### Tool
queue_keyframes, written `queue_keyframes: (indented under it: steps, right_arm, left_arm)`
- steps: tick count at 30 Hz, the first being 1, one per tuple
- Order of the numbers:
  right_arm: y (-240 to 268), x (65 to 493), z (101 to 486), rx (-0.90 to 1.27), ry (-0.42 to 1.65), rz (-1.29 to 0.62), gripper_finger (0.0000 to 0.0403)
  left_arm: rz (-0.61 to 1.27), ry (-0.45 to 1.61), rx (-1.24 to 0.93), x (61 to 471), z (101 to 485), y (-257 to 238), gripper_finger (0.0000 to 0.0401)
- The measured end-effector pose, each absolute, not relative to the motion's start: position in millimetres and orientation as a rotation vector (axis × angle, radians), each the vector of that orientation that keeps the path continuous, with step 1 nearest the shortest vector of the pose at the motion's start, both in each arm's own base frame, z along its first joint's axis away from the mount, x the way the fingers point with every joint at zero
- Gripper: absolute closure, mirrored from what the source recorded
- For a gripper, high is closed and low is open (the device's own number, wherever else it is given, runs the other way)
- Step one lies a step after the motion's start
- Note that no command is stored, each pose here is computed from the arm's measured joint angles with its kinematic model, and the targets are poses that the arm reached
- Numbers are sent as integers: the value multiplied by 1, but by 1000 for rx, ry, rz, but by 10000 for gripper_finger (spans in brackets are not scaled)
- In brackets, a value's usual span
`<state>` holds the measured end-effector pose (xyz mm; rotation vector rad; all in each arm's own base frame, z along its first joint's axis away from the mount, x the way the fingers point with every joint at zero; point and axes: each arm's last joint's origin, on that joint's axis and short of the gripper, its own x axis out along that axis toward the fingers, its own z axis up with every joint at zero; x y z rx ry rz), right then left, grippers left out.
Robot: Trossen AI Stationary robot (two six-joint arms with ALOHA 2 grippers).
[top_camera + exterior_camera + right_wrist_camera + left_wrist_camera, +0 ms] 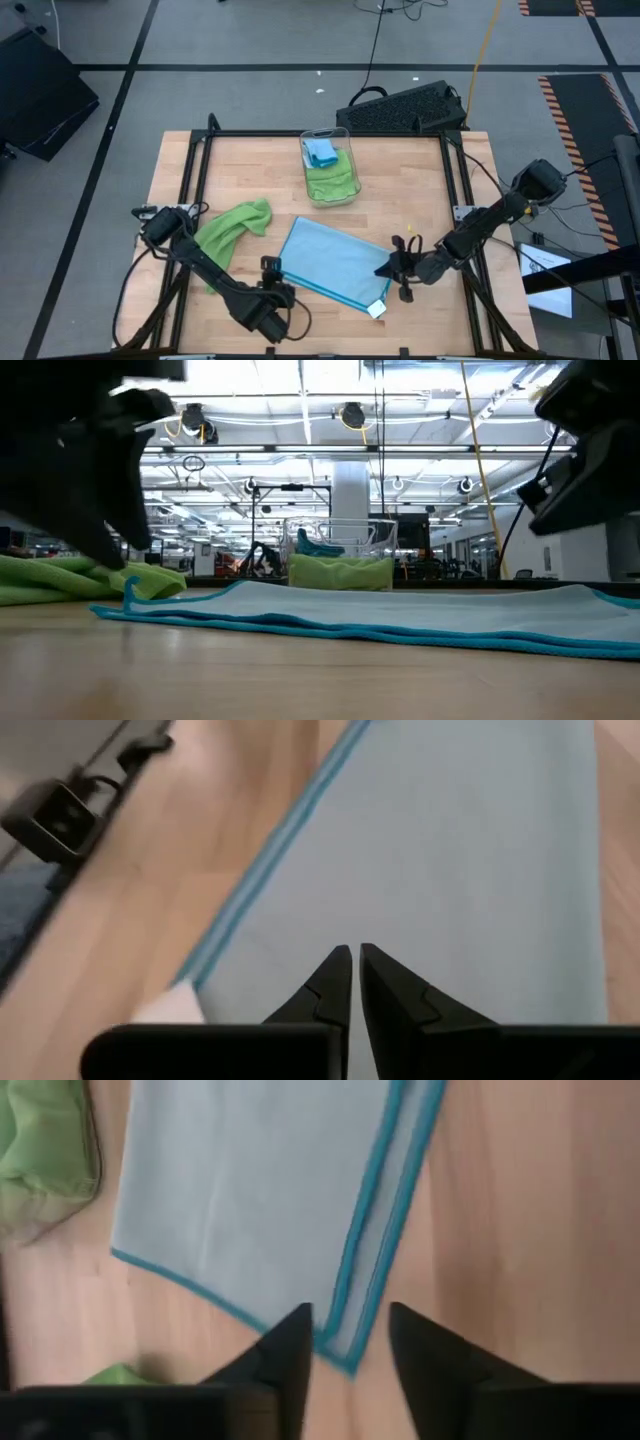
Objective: Fold microfiber towels
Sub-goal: Fold the blue towel
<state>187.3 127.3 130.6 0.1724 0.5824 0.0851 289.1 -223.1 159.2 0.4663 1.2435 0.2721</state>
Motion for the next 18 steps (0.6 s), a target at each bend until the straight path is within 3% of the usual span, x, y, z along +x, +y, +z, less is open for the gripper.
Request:
queue_keyframes:
  steps: [4, 7, 18]
  right_arm:
    - [130, 185, 134, 176, 565, 99, 385]
    - [131, 185, 133, 174, 567, 102, 385]
    - [131, 185, 132, 148, 569, 107, 385]
  left_arm:
    - [229, 1324, 609, 273, 141, -216, 201]
    - [201, 1364, 659, 265, 128, -210, 181]
    - [133, 1385, 692, 273, 127, -201, 230]
